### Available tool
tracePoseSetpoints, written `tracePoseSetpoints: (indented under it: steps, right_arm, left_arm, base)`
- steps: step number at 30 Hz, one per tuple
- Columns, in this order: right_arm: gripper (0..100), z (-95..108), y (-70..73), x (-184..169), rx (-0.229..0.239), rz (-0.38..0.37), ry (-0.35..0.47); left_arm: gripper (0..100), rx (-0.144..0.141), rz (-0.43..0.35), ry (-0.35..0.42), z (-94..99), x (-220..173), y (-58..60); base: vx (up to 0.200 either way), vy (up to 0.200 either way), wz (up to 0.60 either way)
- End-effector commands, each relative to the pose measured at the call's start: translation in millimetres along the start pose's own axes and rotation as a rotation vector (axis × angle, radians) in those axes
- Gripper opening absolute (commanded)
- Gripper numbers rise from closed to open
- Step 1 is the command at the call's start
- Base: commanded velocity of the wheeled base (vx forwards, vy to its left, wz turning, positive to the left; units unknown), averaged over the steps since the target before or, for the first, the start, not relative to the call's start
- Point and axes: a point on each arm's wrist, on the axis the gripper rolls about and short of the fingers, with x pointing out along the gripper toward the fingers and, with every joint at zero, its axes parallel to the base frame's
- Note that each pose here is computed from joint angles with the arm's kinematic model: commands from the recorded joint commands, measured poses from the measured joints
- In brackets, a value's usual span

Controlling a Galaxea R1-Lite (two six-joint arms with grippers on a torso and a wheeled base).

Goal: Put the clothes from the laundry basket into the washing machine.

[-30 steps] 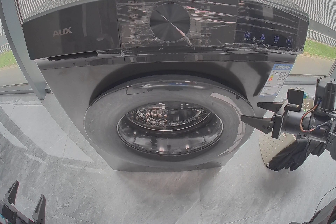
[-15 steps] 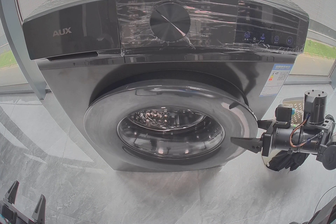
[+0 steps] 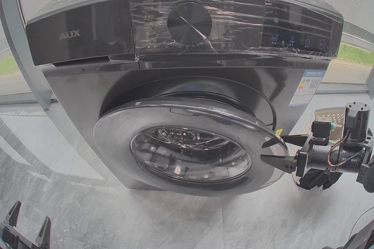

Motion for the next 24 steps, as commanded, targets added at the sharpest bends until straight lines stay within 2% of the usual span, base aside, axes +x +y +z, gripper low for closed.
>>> tracePoseSetpoints:
  steps: [1, 3, 9, 15, 19, 21, 24]
  right_arm:
    - [100, -3.2, 3.7, 4.4, -0.001, 0.02, 0.019]
    - [100, -4.1, 4.7, 4.6, 0.001, 0.024, 0.022]
    - [100, -15.3, 11.7, -3.2, 0.002, 0.04, 0.051]
    - [100, -10.2, 9.5, -6.4, -0.001, 0.024, 0.025]
    - [100, -8.3, 8.0, -2.5, -0.001, 0.022, 0.025]
    - [100, -12.3, 6.2, 4.0, 0.006, 0.018, 0.05]
    - [100, -16.5, 6.8, 8.0, 0.01, 0.015, 0.07]
  left_arm:
    - [100, 0.0, 0.0, -0.001, -5.3, -0.1, 0.1]
    - [100, 0.0, 0.0, -0.001, -5.3, -0.1, 0.1]
    - [100, 0.0, 0.0, -0.001, -5.3, -0.1, 0.1]
    - [100, 0.0, 0.0, -0.001, -5.3, -0.1, 0.1]
    - [100, 0.0, -0.001, -0.001, -5.3, -0.1, 0.0]
    - [100, 0.001, -0.001, -0.001, -5.3, -0.1, 0.0]
    - [100, 0.0, -0.001, -0.001, -5.3, -0.1, 0.0]
  base:
    - [-0.2, 0.0, 0.0]
    - [-0.2, 0.0, 0.0]
    - [0.0, 0.0, 0.0]
    - [0.0, 0.0, 0.0]
    - [-0.2, 0.0, 0.0]
    - [-0.2, 0.0, 0.0]
    - [0.0, 0.0, 0.0]
